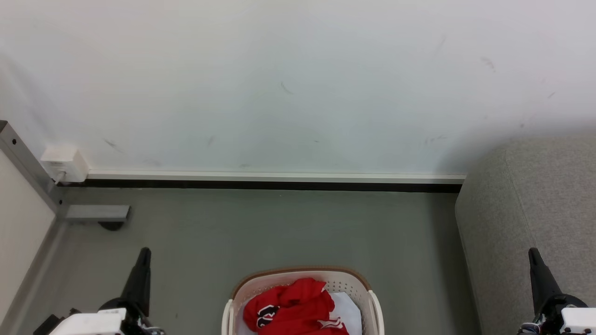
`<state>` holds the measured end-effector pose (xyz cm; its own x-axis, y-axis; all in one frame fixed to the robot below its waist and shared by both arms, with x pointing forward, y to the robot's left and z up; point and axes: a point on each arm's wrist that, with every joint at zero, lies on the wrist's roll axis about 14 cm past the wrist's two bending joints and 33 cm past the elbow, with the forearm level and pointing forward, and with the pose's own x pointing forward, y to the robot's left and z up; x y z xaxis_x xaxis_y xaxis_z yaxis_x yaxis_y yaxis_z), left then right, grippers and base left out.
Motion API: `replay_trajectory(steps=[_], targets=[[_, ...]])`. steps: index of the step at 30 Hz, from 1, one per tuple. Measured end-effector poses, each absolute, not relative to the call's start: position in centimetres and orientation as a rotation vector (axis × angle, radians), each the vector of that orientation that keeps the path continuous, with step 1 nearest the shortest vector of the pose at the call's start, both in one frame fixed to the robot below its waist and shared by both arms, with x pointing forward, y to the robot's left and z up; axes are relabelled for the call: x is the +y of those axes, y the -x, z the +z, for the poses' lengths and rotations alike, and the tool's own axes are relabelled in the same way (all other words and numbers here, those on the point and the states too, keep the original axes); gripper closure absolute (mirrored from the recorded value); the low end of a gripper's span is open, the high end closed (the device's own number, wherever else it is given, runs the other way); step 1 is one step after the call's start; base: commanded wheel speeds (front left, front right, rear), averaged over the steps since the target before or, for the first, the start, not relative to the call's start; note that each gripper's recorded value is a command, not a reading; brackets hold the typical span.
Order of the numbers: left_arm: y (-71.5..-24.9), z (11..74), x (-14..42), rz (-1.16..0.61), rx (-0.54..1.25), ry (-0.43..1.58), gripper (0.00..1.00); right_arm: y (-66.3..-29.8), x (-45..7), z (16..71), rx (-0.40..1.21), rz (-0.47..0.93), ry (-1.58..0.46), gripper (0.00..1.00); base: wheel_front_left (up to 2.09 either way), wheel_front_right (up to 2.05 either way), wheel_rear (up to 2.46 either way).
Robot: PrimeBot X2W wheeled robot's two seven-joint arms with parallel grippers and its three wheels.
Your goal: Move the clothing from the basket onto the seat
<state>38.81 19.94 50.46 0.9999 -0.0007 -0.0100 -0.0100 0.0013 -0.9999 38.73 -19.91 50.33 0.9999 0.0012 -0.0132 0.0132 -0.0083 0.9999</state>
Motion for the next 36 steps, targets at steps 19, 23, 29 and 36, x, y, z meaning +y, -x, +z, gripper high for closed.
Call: replay_trajectory(steps=[19,23,29,36], targets=[[-38.81,50.45,19.94,0.007,0.008,1.569,1.0,-38.73,-19.91,50.32,0.011,-0.01,-1.579,1.0,0.0,0.0,0.0],[-38.81,50.45,19.94,0.007,0.009,1.569,1.0,-38.73,-19.91,50.32,0.011,-0.01,-1.579,1.0,0.0,0.0,0.0],[-38.81,50.45,19.94,0.007,0.009,1.569,1.0,-38.73,-19.91,50.32,0.011,-0.01,-1.579,1.0,0.0,0.0,0.0],[-38.81,50.45,19.95,0.007,0.008,1.569,1.0,-38.73,-19.91,50.32,0.011,-0.01,-1.579,1.0,0.0,0.0,0.0]])
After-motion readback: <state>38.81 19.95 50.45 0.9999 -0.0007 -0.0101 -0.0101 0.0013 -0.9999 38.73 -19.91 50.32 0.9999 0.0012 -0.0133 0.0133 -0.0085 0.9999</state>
